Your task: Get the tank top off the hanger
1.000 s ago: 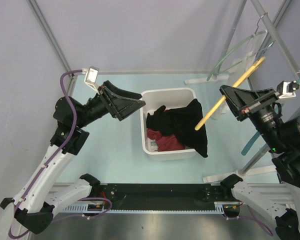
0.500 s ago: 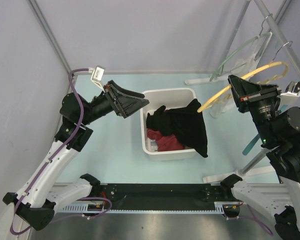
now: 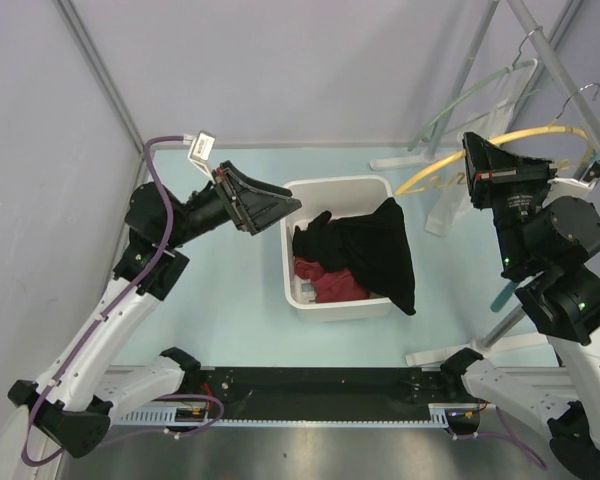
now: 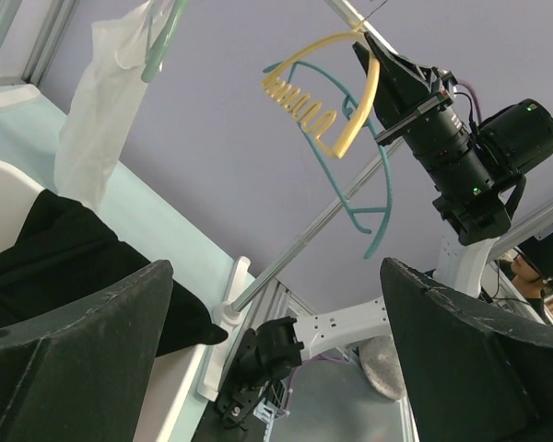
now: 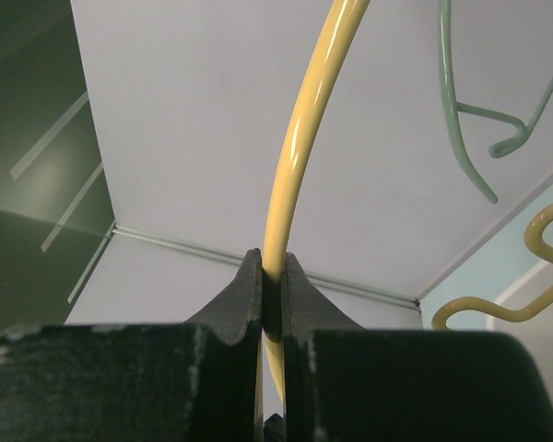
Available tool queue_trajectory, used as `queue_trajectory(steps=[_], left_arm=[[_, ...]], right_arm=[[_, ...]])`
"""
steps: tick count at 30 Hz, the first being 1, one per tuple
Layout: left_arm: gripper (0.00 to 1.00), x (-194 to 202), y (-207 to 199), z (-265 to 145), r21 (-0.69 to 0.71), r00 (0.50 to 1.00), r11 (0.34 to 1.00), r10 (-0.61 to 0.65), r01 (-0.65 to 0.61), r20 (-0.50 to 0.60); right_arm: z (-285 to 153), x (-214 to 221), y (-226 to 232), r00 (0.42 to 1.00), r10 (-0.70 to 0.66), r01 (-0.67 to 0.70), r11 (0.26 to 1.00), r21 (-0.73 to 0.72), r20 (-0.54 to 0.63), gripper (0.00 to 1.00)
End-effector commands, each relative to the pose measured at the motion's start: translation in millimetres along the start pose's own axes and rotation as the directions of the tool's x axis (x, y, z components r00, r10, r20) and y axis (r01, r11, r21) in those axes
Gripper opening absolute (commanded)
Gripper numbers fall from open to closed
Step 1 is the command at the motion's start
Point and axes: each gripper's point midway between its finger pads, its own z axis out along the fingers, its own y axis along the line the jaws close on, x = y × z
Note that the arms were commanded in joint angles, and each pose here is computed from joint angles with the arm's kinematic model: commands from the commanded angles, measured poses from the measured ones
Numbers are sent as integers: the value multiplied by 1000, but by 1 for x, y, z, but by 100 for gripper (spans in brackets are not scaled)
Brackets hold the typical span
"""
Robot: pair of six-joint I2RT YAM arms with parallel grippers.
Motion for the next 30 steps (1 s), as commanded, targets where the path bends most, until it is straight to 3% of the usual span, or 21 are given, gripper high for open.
queue_trajectory(steps=[1,13,21,26,27,29,30], left_arm=[[99,-4,-11,-2,33,999,999,40,-40,-1],[99,-2,-9,0,34,1000,999,24,-24,-6],[99,-1,-11,-2,42,999,999,33,-32,-13],[100,0,-12,-3,46,999,998,40,-39,-16],[99,0,-13,-3,47,999,998,42,-42,-15],[100,1,-12,-4,45,999,998,44,-43,-17],[99,1,-12,-4,45,999,998,44,-43,-17]], right_arm=[[-4,-32,4,969,181,-181,983,-17,167,0],[-19,-63,-10,926,223,-234,972,0,303,0],[-22,-66,-15,900,300,-309,951,-21,317,0],[-19,-53,-13,928,270,-278,960,-4,256,0],[-20,-50,-15,934,261,-270,963,4,243,2],[-22,-45,-15,946,250,-258,966,9,208,16],[-25,-44,-15,953,231,-238,971,13,194,32]])
